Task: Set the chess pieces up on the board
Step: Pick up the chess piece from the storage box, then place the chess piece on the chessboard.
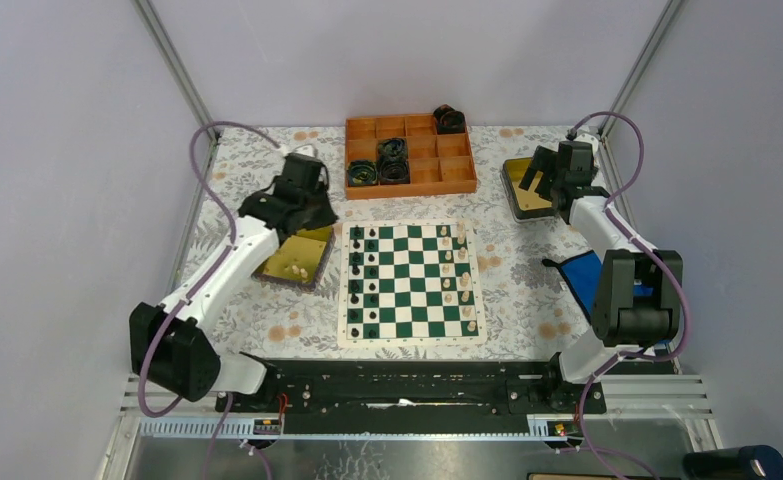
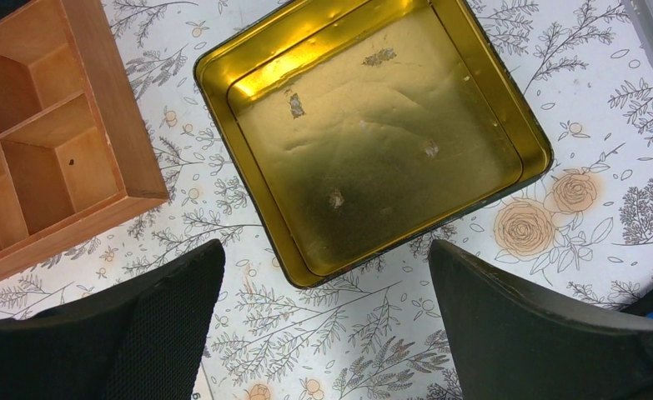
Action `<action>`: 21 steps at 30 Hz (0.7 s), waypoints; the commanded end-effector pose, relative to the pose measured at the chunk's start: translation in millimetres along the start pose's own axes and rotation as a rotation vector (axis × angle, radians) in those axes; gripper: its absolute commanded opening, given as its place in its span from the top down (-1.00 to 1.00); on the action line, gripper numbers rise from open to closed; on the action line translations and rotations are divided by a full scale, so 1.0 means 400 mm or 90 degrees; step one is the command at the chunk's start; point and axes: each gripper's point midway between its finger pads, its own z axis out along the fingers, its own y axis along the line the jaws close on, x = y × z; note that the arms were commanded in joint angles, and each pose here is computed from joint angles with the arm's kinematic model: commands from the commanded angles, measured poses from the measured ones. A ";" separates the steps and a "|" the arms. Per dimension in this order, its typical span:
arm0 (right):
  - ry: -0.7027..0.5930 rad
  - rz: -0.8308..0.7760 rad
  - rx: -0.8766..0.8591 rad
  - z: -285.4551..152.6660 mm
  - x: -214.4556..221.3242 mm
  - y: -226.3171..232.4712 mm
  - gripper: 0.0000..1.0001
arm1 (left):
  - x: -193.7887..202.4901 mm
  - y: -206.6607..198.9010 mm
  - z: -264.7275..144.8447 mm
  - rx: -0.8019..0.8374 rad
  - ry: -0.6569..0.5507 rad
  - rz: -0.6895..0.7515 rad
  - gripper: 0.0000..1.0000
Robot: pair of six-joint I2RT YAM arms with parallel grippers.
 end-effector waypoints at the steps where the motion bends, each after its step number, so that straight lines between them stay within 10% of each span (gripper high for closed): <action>1: -0.058 0.011 -0.012 -0.041 -0.072 0.019 -1.00 | 0.000 -0.162 -0.030 0.087 -0.025 0.117 1.00; 21: -0.082 0.040 0.036 -0.058 -0.096 -0.021 -1.00 | 0.295 -0.599 -0.009 0.279 0.053 0.466 1.00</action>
